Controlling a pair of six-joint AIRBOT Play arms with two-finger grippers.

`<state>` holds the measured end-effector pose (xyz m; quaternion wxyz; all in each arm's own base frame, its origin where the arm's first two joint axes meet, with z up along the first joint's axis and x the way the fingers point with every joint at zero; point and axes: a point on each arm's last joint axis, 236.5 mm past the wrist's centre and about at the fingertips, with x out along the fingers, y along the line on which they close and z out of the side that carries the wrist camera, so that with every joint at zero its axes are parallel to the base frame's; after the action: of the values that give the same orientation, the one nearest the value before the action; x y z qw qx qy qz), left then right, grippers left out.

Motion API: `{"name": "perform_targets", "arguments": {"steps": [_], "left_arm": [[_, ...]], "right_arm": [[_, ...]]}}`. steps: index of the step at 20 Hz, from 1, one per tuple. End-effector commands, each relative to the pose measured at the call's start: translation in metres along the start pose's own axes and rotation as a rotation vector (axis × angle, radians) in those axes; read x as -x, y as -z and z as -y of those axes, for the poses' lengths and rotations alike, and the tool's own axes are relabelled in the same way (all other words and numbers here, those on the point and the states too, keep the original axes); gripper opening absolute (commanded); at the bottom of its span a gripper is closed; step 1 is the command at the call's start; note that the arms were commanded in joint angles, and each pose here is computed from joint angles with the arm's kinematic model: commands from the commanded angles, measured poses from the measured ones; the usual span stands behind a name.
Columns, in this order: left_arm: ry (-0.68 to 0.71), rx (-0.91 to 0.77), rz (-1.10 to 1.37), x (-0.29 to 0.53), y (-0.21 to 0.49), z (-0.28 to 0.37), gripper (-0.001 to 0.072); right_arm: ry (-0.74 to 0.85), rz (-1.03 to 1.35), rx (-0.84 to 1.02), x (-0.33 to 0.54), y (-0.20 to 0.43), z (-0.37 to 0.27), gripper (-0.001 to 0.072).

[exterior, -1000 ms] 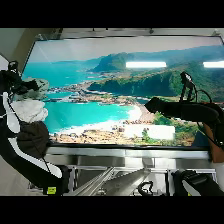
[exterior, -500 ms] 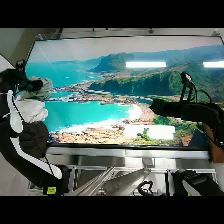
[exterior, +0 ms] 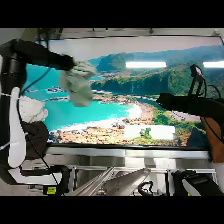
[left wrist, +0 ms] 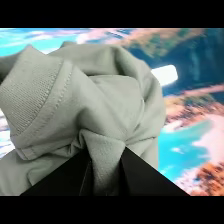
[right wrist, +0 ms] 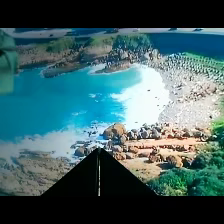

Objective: Fold the shirts.

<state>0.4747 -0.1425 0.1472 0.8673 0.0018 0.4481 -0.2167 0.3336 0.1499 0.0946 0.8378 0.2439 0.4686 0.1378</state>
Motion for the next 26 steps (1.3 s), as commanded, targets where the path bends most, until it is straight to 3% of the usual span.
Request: {"name": "perform_targets", "arguments": {"steps": [1, 2, 6, 8, 9, 11, 12, 13, 17, 20, 25, 26], "left_arm": [[0.194, -0.083, -0.111, -0.033, 0.045, 0.129, 0.002], [0.217, -0.09, -0.137, -0.05, 0.06, 0.15, 0.002], [0.262, -0.143, -0.253, -0.114, 0.114, 0.205, 0.002], [0.262, -0.133, -0.316, -0.129, 0.127, 0.21, 0.0021], [0.253, -0.094, -0.336, -0.13, 0.126, 0.207, 0.0067], [0.242, -0.046, -0.334, -0.116, 0.106, 0.193, 0.0705], [0.233, -0.022, -0.338, -0.103, 0.095, 0.181, 0.0707], [0.219, -0.009, -0.354, -0.086, 0.088, 0.166, 0.0707], [0.11, 0.082, -0.483, -0.036, 0.122, 0.094, 0.0707], [0.059, 0.219, -0.499, -0.043, 0.18, 0.063, 0.0707], [0.188, 0.45, -0.344, -0.107, 0.213, 0.081, 0.0706], [0.208, 0.477, -0.313, -0.118, 0.205, 0.083, 0.0706]], "right_arm": [[0.012, 0.009, 0.028, 0.005, -0.007, 0.007, 0.0248], [0.015, -0.011, 0.028, 0.004, -0.002, 0.008, 0.0323], [0.023, -0.123, 0.029, -0.005, 0.019, 0.013, 0.0321], [-0.07, -0.198, 0.029, -0.012, 0.025, -0.002, 0.032], [-0.116, -0.225, 0.017, -0.014, 0.019, -0.006, 0.0321], [-0.115, -0.236, -0.021, -0.015, -0.002, 0.015, 0.0369], [-0.097, -0.23, -0.052, -0.015, -0.014, 0.031, 0.0565], [-0.078, -0.229, -0.1, -0.017, -0.025, 0.051, 0.0612], [-0.036, -0.305, -0.201, -0.049, -0.025, 0.114, 0.0599], [-0.036, -0.39, -0.2, -0.089, -0.006, 0.137, 0.0599], [-0.095, -0.463, -0.191, -0.141, -0.001, 0.127, 0.0595], [-0.107, -0.464, -0.175, -0.148, -0.005, 0.12, 0.0555]]}}
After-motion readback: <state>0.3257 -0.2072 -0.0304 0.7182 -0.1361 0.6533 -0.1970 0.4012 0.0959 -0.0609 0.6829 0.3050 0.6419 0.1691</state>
